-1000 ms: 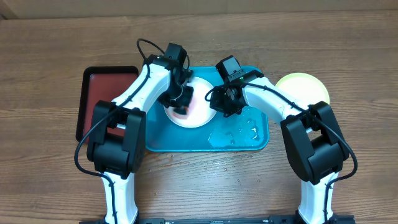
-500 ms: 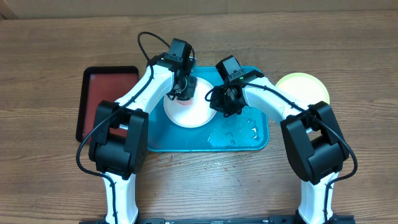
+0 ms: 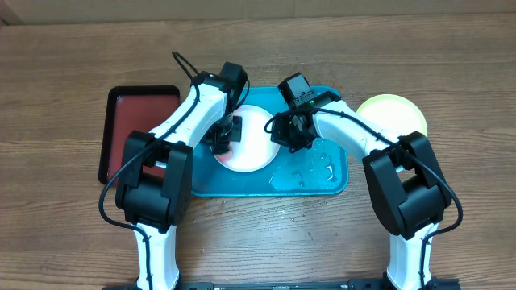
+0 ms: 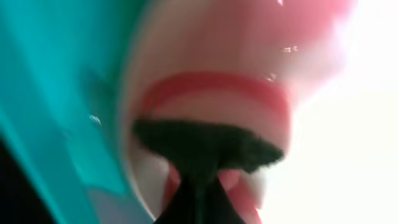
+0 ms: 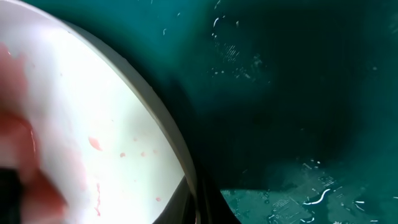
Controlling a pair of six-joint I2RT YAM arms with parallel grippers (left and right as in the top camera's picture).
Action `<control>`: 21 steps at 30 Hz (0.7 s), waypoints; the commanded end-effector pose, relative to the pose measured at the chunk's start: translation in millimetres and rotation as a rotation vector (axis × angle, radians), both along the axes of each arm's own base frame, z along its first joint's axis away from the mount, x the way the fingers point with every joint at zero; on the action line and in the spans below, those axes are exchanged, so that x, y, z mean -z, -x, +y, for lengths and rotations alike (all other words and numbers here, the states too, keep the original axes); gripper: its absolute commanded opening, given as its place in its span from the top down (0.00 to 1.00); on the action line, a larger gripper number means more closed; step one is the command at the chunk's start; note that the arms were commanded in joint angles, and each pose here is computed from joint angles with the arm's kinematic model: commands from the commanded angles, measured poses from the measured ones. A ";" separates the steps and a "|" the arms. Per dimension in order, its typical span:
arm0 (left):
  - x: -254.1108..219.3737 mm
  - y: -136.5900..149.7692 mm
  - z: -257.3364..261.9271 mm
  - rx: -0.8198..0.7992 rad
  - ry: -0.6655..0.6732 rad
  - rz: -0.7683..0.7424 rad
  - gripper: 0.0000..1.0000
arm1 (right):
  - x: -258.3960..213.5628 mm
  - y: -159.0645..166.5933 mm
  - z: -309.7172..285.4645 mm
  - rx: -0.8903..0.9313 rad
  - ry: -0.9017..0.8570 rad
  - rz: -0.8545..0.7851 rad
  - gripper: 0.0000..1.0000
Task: Clean dirty plates on tray and stack at the side
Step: 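Scrub the white plate with the sponge in the left gripper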
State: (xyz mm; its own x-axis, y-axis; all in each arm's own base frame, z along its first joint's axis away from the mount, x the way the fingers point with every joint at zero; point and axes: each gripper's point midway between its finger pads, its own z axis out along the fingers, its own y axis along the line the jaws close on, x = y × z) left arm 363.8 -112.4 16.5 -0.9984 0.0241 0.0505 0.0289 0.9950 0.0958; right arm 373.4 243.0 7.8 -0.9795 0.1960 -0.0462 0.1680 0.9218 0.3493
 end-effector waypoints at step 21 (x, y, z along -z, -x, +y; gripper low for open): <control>-56.4 -94.1 0.0 -0.005 -0.047 -0.362 0.96 | 9.0 1.3 -10.1 0.027 0.043 0.015 0.96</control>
